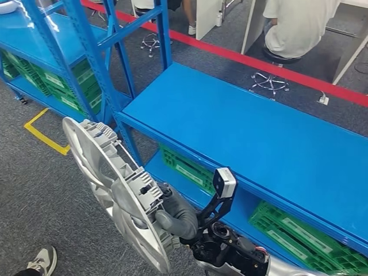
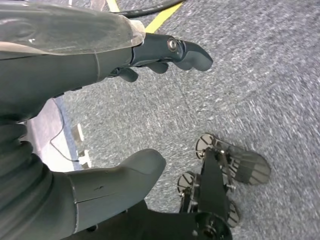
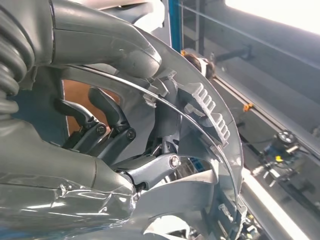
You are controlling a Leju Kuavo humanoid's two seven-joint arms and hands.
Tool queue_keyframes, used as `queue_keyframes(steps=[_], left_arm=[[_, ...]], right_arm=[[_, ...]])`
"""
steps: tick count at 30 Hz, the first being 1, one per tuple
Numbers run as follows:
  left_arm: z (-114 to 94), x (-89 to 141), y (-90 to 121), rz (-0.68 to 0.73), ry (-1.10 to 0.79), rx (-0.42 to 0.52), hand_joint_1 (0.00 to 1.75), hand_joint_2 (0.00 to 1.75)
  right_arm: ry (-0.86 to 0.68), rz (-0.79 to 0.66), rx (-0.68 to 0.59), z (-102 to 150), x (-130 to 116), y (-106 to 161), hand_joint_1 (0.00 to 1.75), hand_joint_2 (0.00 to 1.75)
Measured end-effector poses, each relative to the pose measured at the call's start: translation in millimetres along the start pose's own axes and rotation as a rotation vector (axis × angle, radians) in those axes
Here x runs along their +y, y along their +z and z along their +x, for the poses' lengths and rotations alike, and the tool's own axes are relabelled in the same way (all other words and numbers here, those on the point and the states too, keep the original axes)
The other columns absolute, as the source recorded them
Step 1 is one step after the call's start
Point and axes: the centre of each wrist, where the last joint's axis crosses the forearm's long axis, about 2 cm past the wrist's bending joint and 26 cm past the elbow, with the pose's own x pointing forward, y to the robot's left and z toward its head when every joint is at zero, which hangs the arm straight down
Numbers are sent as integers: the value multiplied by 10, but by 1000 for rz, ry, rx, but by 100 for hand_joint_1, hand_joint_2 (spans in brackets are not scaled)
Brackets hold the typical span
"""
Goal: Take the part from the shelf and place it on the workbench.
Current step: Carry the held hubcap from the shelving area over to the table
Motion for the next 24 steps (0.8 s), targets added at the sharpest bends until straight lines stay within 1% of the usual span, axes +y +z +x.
queue_keyframes(steps=[10, 17, 24], left_arm=[[-4, 0, 1, 18, 17, 26, 0, 175], [-24, 10, -1, 20, 14, 14, 0, 175], [-8, -27, 9, 13, 6, 9, 0, 175]], right_arm=[[-20, -3, 14, -67, -21, 44, 175, 175], [-20, 1, 11, -88, -42, 47, 175, 175], [-11, -12, 12, -93, -53, 58, 175, 175]])
